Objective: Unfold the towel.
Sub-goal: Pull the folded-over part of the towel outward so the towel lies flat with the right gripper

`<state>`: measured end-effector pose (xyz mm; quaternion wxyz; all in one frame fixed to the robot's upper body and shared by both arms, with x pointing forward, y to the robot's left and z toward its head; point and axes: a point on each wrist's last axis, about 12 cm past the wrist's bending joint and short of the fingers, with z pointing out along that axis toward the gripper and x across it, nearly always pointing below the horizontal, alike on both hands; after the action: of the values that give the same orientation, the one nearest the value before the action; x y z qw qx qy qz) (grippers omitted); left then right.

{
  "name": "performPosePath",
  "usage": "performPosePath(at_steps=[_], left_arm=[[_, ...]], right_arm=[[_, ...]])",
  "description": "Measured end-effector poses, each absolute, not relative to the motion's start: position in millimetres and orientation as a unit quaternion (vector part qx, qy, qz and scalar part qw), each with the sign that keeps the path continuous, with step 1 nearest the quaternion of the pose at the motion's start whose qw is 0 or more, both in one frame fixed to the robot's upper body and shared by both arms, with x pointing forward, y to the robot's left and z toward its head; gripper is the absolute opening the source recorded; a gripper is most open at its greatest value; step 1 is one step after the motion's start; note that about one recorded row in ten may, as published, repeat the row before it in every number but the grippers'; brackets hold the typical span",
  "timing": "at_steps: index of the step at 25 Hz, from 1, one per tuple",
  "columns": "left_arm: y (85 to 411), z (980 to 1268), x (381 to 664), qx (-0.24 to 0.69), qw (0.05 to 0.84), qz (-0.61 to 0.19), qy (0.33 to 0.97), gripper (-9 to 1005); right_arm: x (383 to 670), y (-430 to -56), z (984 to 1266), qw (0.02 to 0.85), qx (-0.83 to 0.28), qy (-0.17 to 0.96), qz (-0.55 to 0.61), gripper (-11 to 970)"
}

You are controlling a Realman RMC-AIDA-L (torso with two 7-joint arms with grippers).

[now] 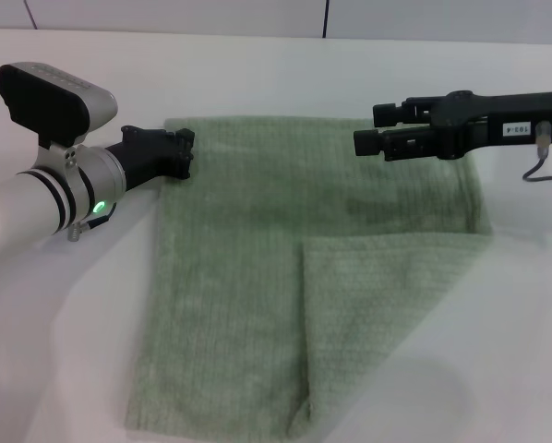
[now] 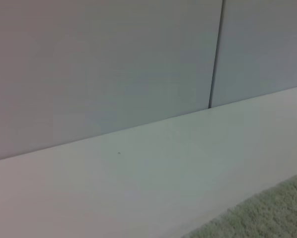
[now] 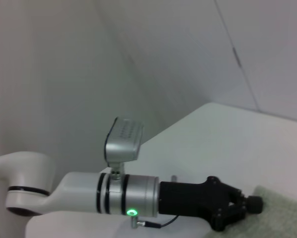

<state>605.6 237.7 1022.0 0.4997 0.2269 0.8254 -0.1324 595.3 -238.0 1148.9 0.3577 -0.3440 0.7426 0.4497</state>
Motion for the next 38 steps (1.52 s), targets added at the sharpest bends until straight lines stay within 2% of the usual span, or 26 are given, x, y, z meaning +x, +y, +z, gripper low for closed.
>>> performPosePath(at_steps=[18,28,38], left_arm=[[236.8,1022.7,606.3,0.229,0.500,-0.133,0.824,-2],[236.3,1023.2,606.9,0.230,0.500,-0.133,0.824,-2],[235.6,1023.9,607.7,0.231,0.501,-0.133,0.823,-2]], right_arm=[[618.1,-227.8,1180.2,0.225,-0.342,0.800,0.440,825],[624.0,-210.4,1178.6,0.156,-0.364,0.827,0.399,825],[621.9,-194.4,1168.1,0.132,-0.386,0.831,0.378,824]])
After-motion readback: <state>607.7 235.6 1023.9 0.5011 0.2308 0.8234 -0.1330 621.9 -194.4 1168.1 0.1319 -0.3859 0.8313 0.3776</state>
